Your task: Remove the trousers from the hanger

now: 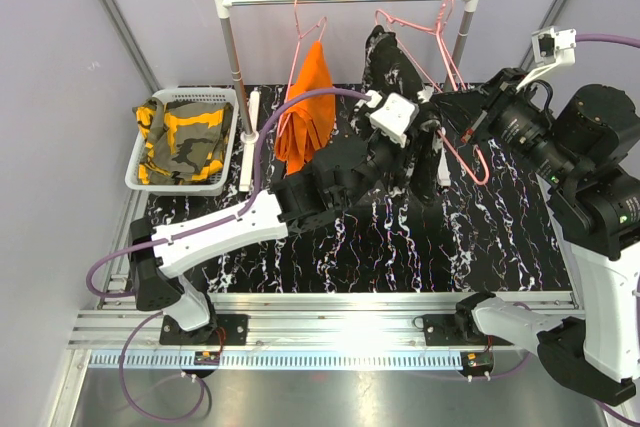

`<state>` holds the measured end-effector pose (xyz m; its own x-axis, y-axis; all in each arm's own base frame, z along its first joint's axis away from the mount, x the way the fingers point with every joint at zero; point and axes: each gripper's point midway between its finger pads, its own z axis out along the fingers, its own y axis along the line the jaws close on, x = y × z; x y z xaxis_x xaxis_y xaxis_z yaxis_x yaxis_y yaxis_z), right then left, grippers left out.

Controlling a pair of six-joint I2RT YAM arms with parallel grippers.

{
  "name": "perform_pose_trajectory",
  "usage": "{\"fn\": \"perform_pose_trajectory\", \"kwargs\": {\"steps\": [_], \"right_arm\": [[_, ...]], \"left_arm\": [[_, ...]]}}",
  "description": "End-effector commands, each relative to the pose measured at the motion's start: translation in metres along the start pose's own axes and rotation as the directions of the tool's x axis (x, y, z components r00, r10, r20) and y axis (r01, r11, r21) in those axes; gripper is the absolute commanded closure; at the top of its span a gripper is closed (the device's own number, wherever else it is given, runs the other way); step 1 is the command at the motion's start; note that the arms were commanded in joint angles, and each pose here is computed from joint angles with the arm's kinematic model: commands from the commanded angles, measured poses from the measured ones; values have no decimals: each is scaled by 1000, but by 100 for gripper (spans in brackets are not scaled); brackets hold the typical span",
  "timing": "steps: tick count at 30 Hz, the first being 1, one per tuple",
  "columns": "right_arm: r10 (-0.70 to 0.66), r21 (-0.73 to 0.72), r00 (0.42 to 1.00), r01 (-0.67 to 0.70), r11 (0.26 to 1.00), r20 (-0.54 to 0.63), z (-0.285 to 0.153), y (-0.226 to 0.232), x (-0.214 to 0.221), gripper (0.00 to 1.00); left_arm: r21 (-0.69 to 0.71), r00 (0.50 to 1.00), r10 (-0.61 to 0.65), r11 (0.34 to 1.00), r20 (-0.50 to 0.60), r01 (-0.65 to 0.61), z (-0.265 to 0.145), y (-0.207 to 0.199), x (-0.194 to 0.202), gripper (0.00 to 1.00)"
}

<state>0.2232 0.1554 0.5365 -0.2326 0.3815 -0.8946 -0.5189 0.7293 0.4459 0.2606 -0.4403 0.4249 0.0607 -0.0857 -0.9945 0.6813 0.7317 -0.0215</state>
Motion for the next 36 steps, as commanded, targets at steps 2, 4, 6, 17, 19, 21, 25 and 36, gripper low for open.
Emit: {"fn": "perform_pose_trajectory", "kwargs": {"steps": [2, 4, 6, 17, 19, 21, 25, 36], "right_arm": [[-78, -90, 964, 104, 991, 254, -22, 31, -62, 100], [-87, -48, 964, 102, 994, 253, -16, 21, -61, 100], [-100, -13, 962, 107, 994, 256, -12, 14, -62, 100], [-122, 35, 959, 117, 993, 255, -3, 5, -66, 100], [-119, 25, 959, 117, 993, 256, -3, 8, -67, 100], [-113, 11, 958, 115, 993, 262, -4, 11, -69, 100], [-128, 18, 953, 128, 992, 276, -7, 13, -77, 100], [-137, 13, 943, 140, 990, 304, -13, 19, -88, 100]], "left_arm": [[-26, 989, -52, 998, 135, 56, -3, 8, -51, 51], [-9, 990, -46, 999, 135, 48, -9, 7, -51, 48], [-12, 993, -30, 999, 116, 32, -13, 9, -43, 49], [-74, 998, 37, 997, 52, -33, -31, 28, -14, 50], [-97, 998, 52, 994, 35, -49, -30, 32, -8, 51], [-104, 998, 60, 993, 11, -59, -29, 33, 1, 43], [1, 997, 72, 997, -18, -72, -36, 16, 22, 16], [-98, 990, 115, 988, -75, -122, -51, 29, 85, 1]]}}
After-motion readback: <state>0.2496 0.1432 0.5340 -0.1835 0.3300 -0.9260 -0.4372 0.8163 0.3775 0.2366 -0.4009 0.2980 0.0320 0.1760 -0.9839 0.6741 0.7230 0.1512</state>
